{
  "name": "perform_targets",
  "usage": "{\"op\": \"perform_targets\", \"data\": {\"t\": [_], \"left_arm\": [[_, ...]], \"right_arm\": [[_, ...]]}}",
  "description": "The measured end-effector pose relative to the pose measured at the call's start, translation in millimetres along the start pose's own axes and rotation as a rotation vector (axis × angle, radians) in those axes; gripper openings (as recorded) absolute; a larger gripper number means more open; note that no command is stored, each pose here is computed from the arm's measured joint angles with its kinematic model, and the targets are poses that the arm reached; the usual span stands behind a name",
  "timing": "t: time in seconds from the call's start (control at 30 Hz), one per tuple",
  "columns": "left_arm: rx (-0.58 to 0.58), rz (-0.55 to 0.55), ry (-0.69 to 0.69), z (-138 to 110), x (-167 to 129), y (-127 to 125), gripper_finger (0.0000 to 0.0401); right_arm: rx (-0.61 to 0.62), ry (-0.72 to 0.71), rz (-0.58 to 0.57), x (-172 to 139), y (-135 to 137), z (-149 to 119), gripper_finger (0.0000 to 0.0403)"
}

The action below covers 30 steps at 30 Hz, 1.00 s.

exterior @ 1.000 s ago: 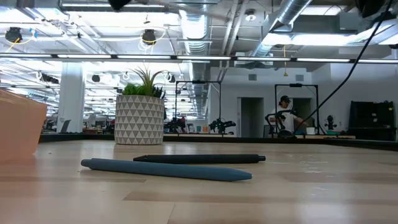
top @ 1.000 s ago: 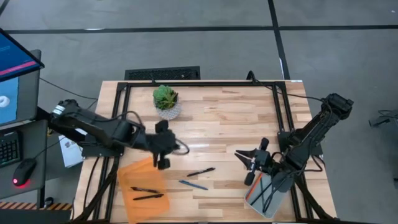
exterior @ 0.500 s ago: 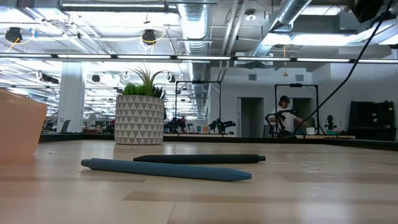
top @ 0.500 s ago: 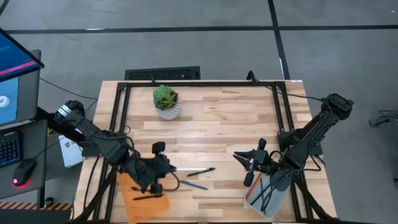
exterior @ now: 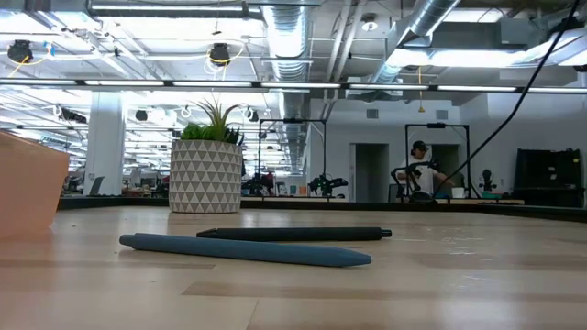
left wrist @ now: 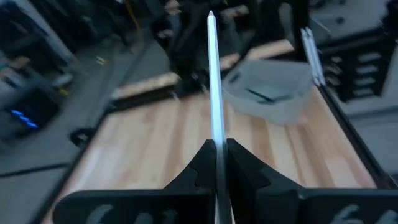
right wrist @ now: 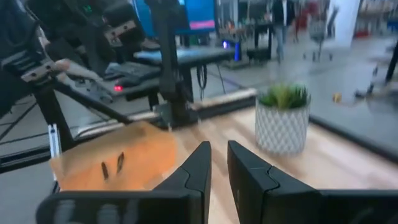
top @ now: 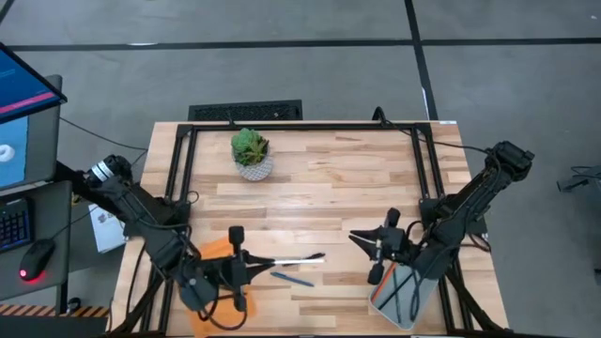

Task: Sort pens & pencils
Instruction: Put the white pencil into the gray bin

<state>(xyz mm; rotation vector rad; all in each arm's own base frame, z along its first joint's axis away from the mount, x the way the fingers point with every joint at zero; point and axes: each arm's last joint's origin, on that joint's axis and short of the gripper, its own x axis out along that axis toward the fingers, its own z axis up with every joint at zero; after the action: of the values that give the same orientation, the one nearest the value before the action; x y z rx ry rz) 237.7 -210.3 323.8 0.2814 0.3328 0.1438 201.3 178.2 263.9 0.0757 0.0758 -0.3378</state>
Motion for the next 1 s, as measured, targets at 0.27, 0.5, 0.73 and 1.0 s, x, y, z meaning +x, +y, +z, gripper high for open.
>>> {"op": "perform_targets", "data": {"t": [0.27,0.5,0.73,1.0], "left_arm": [[0.021,0.032,-0.117,12.8,9.2,5.0,0.0002],[0.029,0.071,-0.128,7.7,22.1,12.4,0.0002],[0.065,0.15,-0.199,10.8,26.5,17.5,0.0002],[0.036,0.1,-0.253,14.5,41.9,32.0,0.0002]], "right_arm": [[-0.16,-0.183,0.057,34.6,12.2,7.1,0.0076],[-0.207,-0.259,0.055,47.0,6.4,13.6,0.0078],[-0.185,-0.298,0.104,34.4,4.4,27.7,0.0078],[-0.182,-0.319,0.154,32.4,4.7,30.7,0.0078]]}}
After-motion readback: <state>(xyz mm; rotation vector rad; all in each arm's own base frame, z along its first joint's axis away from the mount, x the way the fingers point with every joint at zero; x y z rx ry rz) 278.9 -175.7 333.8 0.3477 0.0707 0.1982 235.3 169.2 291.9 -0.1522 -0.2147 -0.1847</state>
